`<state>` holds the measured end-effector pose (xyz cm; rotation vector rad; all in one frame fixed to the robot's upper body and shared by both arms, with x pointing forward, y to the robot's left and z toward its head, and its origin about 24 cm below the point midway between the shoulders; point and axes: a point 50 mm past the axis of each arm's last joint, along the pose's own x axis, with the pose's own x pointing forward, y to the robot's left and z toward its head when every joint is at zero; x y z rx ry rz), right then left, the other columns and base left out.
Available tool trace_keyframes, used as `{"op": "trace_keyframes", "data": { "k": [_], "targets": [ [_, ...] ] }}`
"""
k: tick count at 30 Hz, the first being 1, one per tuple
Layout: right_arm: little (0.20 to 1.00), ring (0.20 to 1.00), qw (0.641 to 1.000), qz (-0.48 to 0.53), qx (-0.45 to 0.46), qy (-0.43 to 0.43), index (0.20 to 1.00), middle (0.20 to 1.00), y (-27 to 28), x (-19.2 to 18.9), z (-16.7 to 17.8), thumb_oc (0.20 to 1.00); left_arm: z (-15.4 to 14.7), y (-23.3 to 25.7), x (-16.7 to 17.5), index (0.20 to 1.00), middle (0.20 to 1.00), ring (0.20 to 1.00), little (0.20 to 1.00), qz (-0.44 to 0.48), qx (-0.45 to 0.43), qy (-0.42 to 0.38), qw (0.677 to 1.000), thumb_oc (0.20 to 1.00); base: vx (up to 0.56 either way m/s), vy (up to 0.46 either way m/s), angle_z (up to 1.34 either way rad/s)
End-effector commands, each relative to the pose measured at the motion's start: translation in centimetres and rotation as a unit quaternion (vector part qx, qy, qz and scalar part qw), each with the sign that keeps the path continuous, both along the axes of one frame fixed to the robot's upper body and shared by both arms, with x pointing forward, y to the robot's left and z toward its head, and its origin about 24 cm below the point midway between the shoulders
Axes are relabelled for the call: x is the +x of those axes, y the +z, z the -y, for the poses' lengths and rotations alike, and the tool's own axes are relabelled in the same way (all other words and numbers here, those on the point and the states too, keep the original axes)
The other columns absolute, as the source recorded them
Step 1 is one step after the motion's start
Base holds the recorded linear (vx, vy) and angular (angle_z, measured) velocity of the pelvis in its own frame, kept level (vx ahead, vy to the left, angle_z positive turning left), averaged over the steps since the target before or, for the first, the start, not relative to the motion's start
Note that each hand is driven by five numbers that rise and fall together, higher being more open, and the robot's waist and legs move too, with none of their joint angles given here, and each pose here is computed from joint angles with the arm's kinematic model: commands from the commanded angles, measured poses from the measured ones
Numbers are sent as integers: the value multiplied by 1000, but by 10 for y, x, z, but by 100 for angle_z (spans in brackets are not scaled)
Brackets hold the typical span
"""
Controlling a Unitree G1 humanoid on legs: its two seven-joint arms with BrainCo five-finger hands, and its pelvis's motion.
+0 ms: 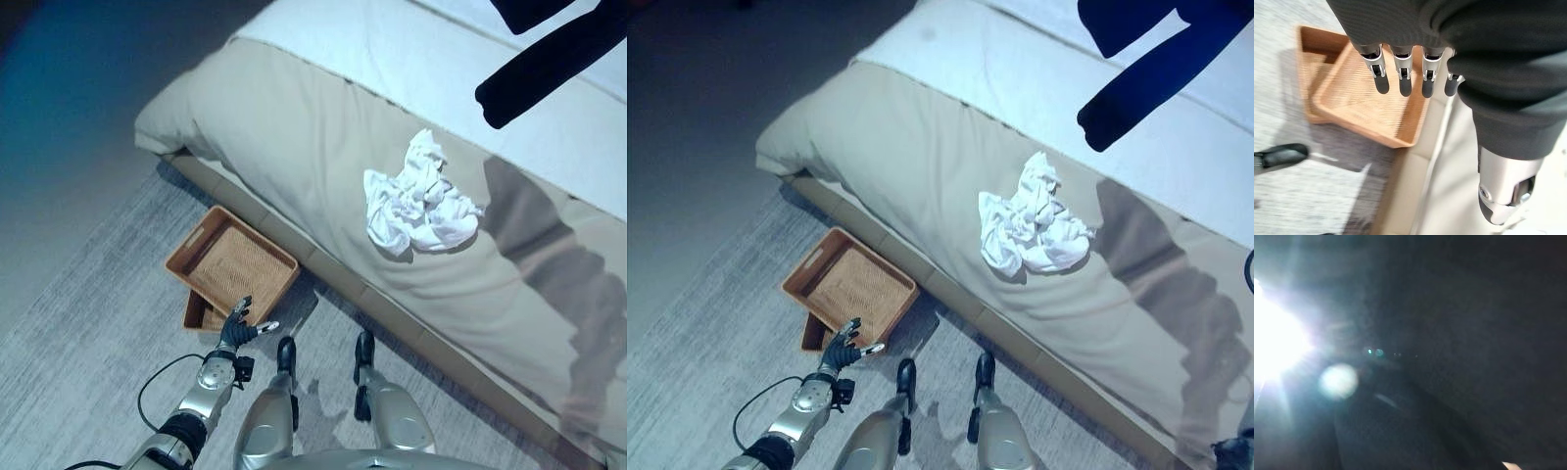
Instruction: Pick up clothes into the bucket
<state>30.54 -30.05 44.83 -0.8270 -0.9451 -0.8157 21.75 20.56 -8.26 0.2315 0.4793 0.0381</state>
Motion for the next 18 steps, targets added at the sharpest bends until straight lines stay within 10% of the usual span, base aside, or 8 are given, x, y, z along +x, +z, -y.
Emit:
{"op": "trace_keyframes", "data": {
  "k": [1,7,18],
  "targets": [
    [200,200,998,53,-27,19,200,200,17,-19,-5,200,-7,5,-11,1000,1000,1000,1000,13,2,-32,999,1000,56,8,-9],
    [200,200,995,-14,-59,80,200,200,-4,-5,-20,200,7,78,23,1000,1000,1000,1000,161,-33,-137,977,1000,85,11,-17],
    [200,200,912,-296,-146,243,200,200,-135,22,-62,200,58,256,77,1000,1000,1000,1000,435,-20,-322,841,1000,24,-4,-3]
  ]
}}
